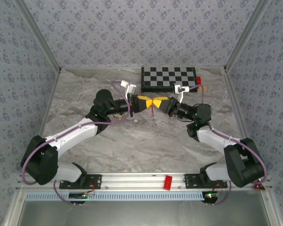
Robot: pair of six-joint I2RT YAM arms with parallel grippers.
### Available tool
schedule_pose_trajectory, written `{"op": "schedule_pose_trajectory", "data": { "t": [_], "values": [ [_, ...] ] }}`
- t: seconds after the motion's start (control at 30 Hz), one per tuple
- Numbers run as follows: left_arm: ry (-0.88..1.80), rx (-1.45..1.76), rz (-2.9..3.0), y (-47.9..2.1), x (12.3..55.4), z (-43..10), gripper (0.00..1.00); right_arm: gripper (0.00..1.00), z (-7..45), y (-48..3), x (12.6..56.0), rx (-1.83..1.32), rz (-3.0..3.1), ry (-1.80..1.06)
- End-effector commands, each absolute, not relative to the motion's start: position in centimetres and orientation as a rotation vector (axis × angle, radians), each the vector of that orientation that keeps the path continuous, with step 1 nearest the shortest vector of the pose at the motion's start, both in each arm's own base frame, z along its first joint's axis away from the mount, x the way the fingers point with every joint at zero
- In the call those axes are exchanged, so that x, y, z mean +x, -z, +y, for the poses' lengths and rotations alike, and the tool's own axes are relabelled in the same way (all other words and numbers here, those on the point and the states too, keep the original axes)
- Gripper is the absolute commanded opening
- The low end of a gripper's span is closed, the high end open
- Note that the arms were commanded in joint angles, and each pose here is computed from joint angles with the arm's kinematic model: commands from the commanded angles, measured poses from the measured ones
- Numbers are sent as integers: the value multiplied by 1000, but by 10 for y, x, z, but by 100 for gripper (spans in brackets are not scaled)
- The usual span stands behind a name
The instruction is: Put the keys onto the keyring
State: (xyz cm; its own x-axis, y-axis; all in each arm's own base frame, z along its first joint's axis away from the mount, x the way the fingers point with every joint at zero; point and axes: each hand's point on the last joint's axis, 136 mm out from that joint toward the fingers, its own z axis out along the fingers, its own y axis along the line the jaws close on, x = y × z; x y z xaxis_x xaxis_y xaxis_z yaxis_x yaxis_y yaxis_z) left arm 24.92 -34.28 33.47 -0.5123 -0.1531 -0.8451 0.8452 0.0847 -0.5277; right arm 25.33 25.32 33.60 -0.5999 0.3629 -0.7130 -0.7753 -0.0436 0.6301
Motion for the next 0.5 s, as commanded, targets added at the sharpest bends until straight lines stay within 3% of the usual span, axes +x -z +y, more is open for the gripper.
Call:
{"op": "schedule_pose_trajectory", "data": {
  "t": [0.0,0.47],
  "values": [
    [1525,673,1497,-348,256,-338,0,20,256,-341,242,-534,1372,-1772],
    [1522,665,1487,-352,256,-335,0,21,252,-333,250,-494,1394,-1759]
  ]
}}
